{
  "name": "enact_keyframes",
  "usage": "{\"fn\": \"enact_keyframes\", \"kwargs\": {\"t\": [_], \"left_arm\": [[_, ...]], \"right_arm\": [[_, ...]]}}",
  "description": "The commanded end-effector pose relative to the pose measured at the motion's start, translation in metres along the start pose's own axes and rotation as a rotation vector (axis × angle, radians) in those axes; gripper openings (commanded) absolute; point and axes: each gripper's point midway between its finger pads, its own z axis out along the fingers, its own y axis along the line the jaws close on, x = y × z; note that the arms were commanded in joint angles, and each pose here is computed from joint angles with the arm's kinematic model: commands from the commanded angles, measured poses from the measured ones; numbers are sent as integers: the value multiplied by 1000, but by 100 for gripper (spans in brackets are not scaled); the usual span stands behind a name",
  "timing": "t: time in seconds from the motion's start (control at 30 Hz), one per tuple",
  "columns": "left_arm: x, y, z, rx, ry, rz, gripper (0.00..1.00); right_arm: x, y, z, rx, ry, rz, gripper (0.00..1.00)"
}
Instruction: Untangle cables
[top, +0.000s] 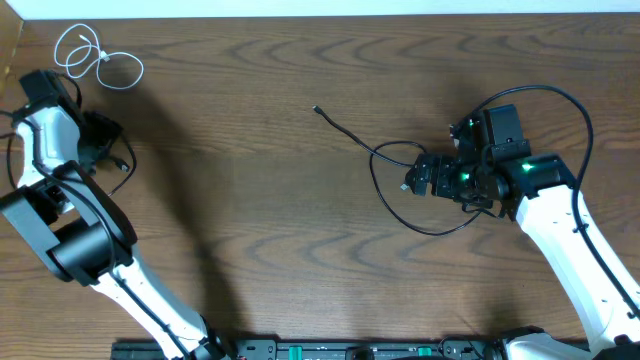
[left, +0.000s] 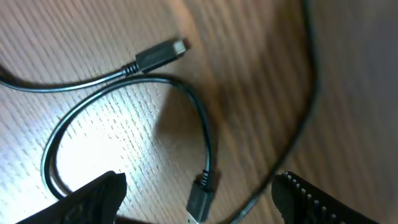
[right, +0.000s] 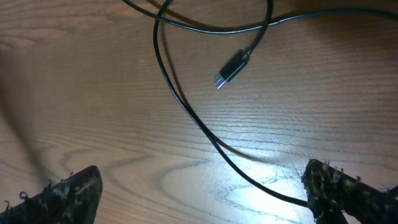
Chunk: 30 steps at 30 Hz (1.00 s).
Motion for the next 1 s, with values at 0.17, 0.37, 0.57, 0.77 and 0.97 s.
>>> {"fn": "enact_keyframes", "kwargs": {"t": [0.17, 0.37, 0.57, 0.77, 0.97], "left_arm": [[16, 15, 40, -77, 52, -35, 68], [18, 15, 52, -82, 59, -34, 55], [24, 18, 65, -95, 81, -4, 8], [14, 13, 56, -74, 50, 10, 7], [-10, 0, 21, -20, -35, -2, 7]], "right_arm": [[-1, 1, -1, 4, -5, 5, 99], [-2, 2, -1, 3, -7, 4, 99], [-2, 2, -1, 3, -7, 4, 99], [-1, 1, -1, 4, -5, 5, 99], [1, 0, -1, 9, 4, 8, 99]]}}
